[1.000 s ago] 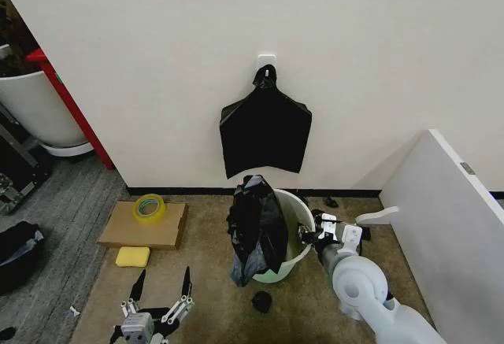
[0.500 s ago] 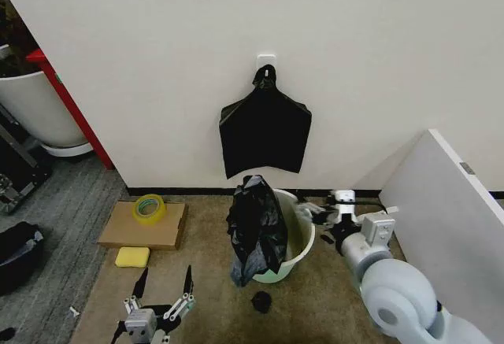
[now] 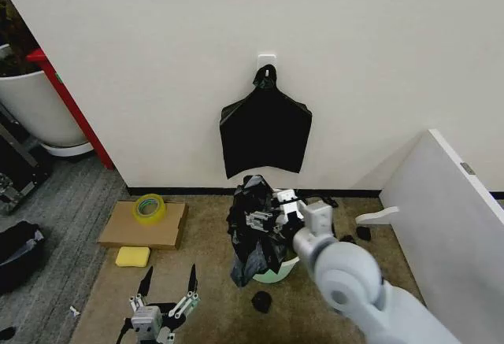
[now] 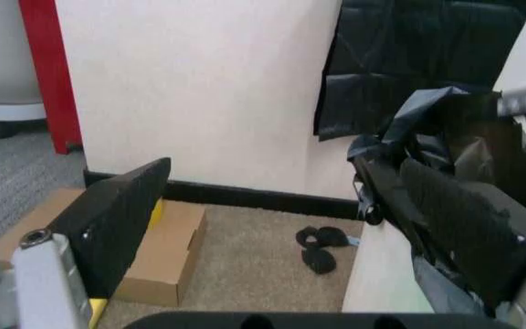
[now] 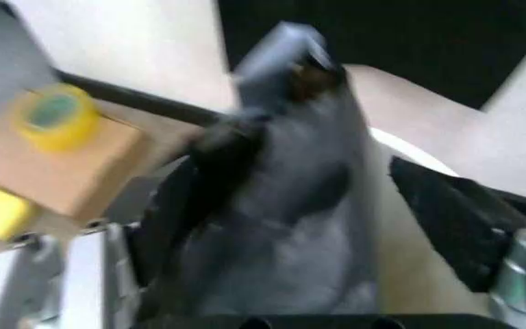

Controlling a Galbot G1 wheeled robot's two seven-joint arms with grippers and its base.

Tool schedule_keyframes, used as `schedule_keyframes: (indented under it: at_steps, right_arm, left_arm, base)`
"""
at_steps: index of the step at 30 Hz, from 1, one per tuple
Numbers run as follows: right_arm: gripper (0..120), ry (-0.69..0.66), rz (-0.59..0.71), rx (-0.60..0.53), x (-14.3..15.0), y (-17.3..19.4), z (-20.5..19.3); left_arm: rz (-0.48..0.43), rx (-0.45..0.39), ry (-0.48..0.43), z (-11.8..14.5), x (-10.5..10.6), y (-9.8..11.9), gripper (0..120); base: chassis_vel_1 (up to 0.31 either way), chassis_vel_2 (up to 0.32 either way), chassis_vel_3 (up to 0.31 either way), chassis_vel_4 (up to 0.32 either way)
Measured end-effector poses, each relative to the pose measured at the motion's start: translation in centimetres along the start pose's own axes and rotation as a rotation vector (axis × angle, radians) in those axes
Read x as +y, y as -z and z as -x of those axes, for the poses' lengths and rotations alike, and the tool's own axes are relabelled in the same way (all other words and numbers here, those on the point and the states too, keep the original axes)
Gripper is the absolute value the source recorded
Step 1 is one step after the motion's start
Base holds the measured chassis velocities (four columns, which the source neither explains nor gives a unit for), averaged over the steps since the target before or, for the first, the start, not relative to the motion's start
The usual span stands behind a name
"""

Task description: Place the garbage bag over the trash bin.

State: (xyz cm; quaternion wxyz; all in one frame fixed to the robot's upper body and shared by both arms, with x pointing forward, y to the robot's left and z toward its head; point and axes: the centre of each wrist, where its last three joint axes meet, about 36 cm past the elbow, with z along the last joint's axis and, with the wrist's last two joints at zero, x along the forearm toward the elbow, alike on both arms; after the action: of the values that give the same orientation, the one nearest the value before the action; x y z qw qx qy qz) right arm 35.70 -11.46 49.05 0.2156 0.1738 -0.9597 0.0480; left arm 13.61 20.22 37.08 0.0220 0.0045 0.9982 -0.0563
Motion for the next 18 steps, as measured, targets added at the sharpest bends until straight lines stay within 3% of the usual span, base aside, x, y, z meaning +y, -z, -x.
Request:
schedule_keyframes:
  at_steps: [4,6,9,18]
  right_arm:
    - [60,-0.085,-0.071,-0.02,0.2,-1.3,0.4]
    - [57,-0.09,-0.075,-0.023,0.3,-1.4,0.4]
    - [42,-0.095,-0.076,-0.02,0.4,-1.6,0.4]
    - [14,-0.092,-0.045,-0.002,0.0,-1.5,0.0]
  left_arm:
    - [0.0,-0.009,-0.005,0.6,0.1,-0.1,99]
    - [-0.001,-0.01,-0.008,0.8,0.0,-0.1,99]
    - [-0.003,-0.009,-0.021,1.3,-0.2,-0.1,99]
    - [-0.002,0.008,-0.041,2.3,0.0,0.2,99]
  base:
    - [0.0,0.0,0.0,0.0]
    - [0.0,0.0,0.0,0.0]
    - [0.0,0.0,0.0,0.0]
    - [0.0,0.0,0.0,0.0]
